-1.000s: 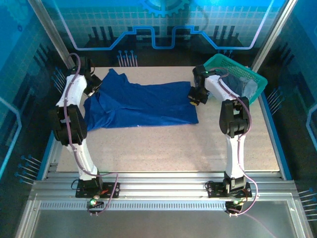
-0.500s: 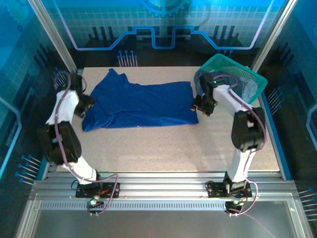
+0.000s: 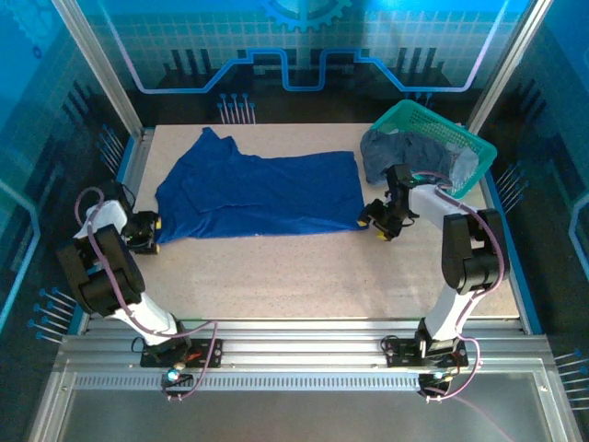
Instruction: Fold and stack the t-shirts
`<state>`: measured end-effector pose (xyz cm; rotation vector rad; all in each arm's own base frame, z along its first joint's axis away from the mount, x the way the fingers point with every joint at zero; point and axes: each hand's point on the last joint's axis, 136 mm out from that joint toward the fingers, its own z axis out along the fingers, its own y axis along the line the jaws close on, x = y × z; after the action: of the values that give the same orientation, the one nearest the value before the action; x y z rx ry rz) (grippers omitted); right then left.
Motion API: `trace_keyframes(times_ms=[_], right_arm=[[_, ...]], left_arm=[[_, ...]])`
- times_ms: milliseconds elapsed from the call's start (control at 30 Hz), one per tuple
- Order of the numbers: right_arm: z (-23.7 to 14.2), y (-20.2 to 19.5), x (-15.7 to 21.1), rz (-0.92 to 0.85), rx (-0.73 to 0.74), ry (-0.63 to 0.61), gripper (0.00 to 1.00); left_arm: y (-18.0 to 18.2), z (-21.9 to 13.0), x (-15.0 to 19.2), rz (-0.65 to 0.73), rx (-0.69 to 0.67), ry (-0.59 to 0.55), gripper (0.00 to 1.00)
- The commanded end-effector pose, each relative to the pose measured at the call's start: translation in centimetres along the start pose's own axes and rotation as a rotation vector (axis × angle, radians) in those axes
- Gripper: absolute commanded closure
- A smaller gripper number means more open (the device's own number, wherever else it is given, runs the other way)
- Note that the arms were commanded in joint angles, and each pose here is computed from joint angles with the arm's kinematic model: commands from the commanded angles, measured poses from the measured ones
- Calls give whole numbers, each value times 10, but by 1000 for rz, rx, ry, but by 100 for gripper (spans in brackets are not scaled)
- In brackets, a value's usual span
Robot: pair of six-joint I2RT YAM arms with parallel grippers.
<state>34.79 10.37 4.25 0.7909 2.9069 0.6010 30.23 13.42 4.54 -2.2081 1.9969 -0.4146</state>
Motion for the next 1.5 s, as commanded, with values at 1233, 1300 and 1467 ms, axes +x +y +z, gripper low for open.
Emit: trace_keyframes(times_ms=[1233, 1300, 1467], right_arm=[[-17, -48, 19, -19, 370, -23, 100], [-21, -58, 29, -13, 393, -9, 100], [-36, -86, 55, 1, 458, 4, 100]], left_arm=[[32, -21, -12, 134, -211, -120, 100], [47, -21, 2, 126, -245, -103, 100], [96, -29, 22, 86, -311, -153, 100]])
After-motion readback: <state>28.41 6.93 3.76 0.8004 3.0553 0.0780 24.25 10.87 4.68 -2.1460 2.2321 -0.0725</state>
